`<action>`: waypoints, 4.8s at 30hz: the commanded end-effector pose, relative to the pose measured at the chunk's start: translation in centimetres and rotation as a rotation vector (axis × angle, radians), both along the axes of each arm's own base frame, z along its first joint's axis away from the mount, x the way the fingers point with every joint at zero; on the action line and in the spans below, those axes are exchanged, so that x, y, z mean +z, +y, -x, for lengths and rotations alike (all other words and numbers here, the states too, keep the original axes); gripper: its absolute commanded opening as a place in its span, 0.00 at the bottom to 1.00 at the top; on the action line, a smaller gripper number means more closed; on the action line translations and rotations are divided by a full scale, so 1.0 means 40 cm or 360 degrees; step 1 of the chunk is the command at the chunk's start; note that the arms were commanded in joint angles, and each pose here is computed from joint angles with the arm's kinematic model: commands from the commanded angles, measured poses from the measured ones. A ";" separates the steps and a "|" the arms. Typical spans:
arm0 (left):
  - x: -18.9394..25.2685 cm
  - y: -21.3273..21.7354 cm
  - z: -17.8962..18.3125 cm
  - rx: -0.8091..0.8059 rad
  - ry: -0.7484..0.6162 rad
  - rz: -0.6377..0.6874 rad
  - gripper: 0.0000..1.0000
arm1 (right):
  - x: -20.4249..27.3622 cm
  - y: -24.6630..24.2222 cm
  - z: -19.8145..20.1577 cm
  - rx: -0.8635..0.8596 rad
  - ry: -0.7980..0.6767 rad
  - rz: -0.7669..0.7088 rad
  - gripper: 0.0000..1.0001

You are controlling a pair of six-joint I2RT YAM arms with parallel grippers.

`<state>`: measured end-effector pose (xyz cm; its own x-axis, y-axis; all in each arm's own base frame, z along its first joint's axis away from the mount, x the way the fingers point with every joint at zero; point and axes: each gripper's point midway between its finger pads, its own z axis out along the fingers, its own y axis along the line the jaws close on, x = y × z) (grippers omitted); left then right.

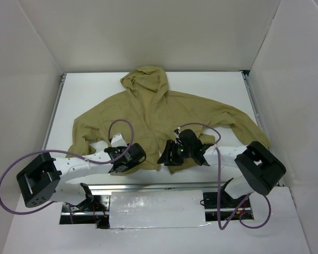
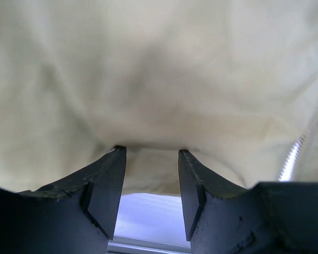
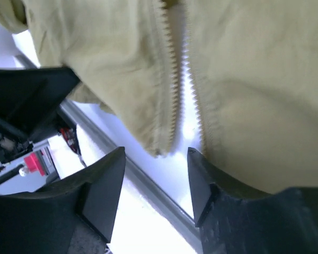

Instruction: Zip up the jacket

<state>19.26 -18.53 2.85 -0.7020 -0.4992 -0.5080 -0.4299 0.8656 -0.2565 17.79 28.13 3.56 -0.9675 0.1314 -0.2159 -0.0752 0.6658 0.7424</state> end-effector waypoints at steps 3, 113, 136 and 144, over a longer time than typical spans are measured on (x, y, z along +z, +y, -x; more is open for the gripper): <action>0.096 0.072 -0.030 0.0080 -0.0139 -0.0176 0.57 | 0.058 -0.003 0.007 0.0035 -0.0110 -0.0049 0.61; 0.129 -0.237 0.008 -0.0455 -0.0307 0.0786 0.00 | -0.002 -0.122 0.048 0.0212 -0.0391 0.0805 0.62; 0.117 -0.229 0.009 -0.0464 -0.0272 0.0791 0.00 | 0.014 -0.064 0.159 0.0370 -0.0194 0.0451 0.62; 0.123 -0.195 0.000 -0.0418 -0.0302 0.0746 0.00 | 0.043 -0.064 0.131 0.0304 -0.0268 0.0473 0.62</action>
